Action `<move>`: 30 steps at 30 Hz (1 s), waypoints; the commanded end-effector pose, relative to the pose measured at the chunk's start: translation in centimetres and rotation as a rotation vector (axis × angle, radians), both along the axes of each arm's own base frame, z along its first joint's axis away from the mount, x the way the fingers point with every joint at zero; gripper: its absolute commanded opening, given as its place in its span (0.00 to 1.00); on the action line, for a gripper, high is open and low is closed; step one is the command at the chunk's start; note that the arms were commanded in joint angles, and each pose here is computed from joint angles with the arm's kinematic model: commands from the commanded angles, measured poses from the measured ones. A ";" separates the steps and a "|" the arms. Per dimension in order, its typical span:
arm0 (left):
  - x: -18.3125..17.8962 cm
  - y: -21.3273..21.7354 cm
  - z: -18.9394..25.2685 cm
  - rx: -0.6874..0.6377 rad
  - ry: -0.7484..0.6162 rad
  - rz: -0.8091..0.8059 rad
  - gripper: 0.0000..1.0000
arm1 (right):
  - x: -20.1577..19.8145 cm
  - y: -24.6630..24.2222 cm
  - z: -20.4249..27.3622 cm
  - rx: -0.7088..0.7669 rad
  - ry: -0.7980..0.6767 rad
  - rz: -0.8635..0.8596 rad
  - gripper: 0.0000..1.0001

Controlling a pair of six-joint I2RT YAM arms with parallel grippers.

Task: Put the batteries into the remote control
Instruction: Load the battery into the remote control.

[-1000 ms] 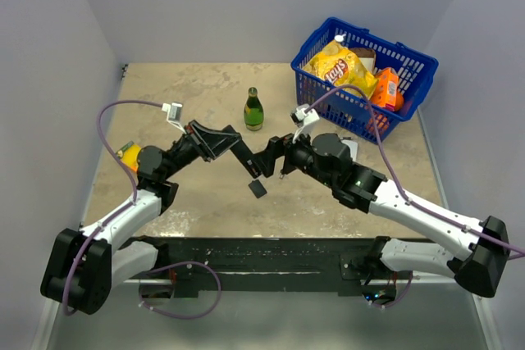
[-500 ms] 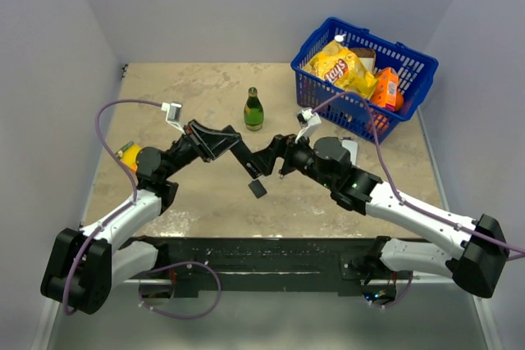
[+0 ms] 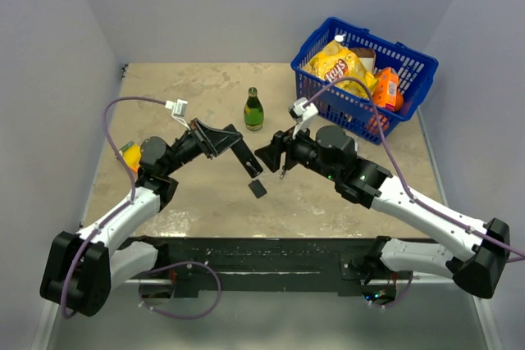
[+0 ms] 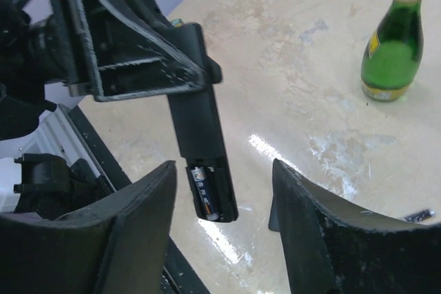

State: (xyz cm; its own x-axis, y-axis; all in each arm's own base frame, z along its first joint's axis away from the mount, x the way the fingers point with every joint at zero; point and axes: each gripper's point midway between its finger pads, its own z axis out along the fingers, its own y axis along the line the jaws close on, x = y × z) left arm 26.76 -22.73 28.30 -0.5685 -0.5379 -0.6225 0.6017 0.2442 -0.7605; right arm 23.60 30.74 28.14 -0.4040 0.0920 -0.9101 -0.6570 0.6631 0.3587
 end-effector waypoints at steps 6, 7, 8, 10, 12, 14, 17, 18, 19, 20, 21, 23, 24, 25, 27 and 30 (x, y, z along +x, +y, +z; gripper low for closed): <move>1.5 0.6 0.7 0.139 -0.035 0.083 0.00 | -1.7 2.1 -1.3 -0.179 -0.037 0.232 0.43; 1.5 0.6 0.7 0.138 -0.034 0.083 0.00 | -1.6 2.2 -1.5 -0.187 -0.035 0.236 0.41; 1.5 0.6 0.7 0.138 -0.031 0.084 0.00 | -1.6 2.4 -1.7 -0.196 -0.035 0.240 0.40; 1.5 0.6 0.6 0.137 -0.023 0.083 0.00 | -1.4 2.7 -2.4 -0.219 -0.023 0.250 0.36; 1.7 0.6 0.5 0.139 -0.016 0.086 0.00 | -1.3 3.0 -2.7 -0.230 -0.026 0.262 0.36; 1.7 0.5 0.4 0.140 -0.015 0.083 0.00 | -1.1 3.2 -2.7 -0.233 -0.033 0.264 0.36; 1.7 0.5 0.4 0.140 -0.011 0.081 0.00 | -1.0 3.7 -3.2 -0.244 -0.029 0.278 0.36; 1.8 0.5 0.2 0.142 -0.009 0.081 0.00 | -1.0 3.8 -3.2 -0.242 -0.030 0.286 0.35; 1.8 0.5 0.3 0.141 -0.008 0.079 0.00 | -0.9 4.0 -3.5 -0.242 -0.027 0.292 0.35; 1.8 0.5 0.3 0.141 -0.008 0.079 0.00 | -1.0 4.3 -3.4 -0.235 -0.030 0.301 0.35; 1.8 0.5 0.2 0.143 -0.008 0.079 0.00 | -1.0 4.4 -3.3 -0.231 -0.032 0.304 0.35; 1.8 0.5 0.1 0.144 -0.007 0.081 0.00 | -1.1 4.6 -3.0 -0.221 -0.041 0.312 0.33; 1.8 0.5 0.1 0.144 -0.008 0.079 0.00 | -1.1 4.8 -3.0 -0.218 -0.041 0.319 0.33; 1.8 0.4 0.2 0.144 -0.006 0.077 0.00 | -1.1 4.9 -2.9 -0.215 -0.044 0.323 0.31; 1.9 0.4 0.2 0.142 -0.009 0.079 0.00 | -1.2 5.1 -3.0 -0.215 -0.043 0.331 0.29; 1.8 0.4 0.3 0.139 -0.012 0.074 0.00 | -1.0 5.4 -3.3 -0.218 -0.038 0.336 0.27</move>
